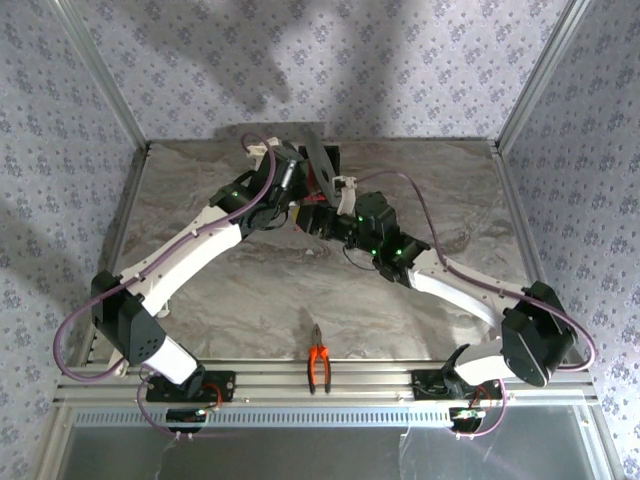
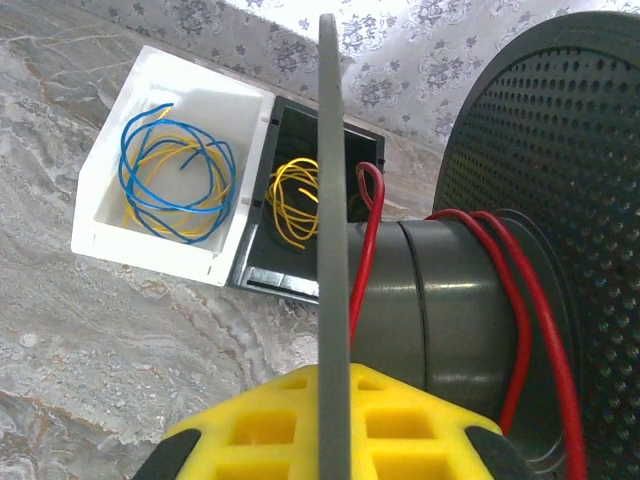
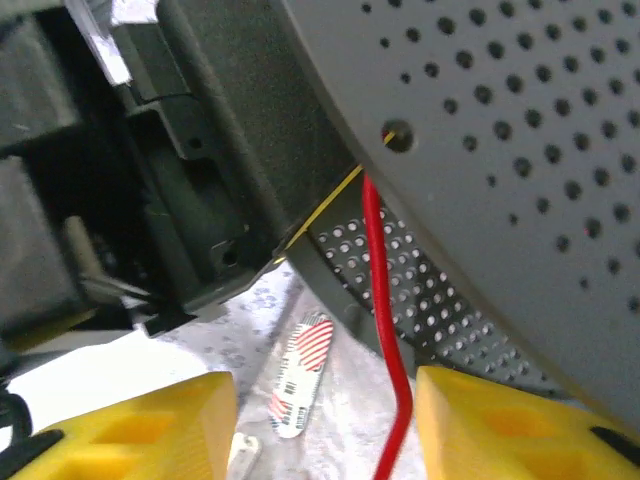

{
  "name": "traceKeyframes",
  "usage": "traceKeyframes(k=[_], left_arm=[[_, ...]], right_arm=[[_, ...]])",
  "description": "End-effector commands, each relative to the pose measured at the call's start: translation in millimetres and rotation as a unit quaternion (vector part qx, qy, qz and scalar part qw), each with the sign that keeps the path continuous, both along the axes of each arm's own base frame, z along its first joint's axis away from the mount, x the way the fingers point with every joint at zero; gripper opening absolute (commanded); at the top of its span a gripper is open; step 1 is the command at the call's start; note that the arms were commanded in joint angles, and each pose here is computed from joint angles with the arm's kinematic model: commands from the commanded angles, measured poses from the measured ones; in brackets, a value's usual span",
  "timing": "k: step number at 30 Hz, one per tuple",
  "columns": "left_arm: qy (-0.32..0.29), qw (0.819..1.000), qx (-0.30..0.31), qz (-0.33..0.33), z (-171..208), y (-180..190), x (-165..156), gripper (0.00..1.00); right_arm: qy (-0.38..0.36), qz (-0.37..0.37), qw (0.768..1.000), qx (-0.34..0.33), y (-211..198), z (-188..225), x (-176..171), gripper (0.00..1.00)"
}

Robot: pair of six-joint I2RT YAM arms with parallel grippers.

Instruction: Wrap the cables

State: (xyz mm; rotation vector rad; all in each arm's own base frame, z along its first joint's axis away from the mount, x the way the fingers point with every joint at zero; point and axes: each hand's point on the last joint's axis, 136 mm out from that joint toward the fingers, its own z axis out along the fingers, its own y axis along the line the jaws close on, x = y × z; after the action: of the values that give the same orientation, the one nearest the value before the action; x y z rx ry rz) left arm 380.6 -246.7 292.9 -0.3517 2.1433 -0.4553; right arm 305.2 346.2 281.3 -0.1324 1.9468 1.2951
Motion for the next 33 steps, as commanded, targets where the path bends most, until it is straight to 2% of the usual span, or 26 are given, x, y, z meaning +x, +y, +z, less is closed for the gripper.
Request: traceKeyframes(k=[1,4,7,15,22,29,33], left_arm=[[-0.056,0.997,-0.040,0.018,46,0,7,0.00],[-0.064,0.997,-0.042,0.018,52,1,6,0.00],[-0.072,0.996,-0.044,0.014,59,2,5,0.00],[-0.066,0.994,-0.090,0.012,60,29,14,0.00],[-0.054,0.986,-0.159,-0.007,62,55,23,0.00],[-0.058,0.979,-0.193,-0.037,73,59,26,0.00],[-0.057,0.966,-0.239,-0.079,80,51,28,0.00]], right_arm=[[0.008,-0.013,1.000,-0.019,2,-4,4,0.36],[0.015,-0.018,0.999,-0.031,-1,-12,4,0.23],[0.013,-0.019,0.999,-0.036,-5,-15,1,0.00],[0.003,-0.004,0.998,-0.062,-31,-41,-26,0.00],[0.020,0.037,0.994,-0.100,-54,-79,-50,0.00],[0.079,0.113,0.982,-0.131,-56,-122,-63,0.00],[0.123,0.134,0.973,-0.139,-55,-148,-61,0.00]])
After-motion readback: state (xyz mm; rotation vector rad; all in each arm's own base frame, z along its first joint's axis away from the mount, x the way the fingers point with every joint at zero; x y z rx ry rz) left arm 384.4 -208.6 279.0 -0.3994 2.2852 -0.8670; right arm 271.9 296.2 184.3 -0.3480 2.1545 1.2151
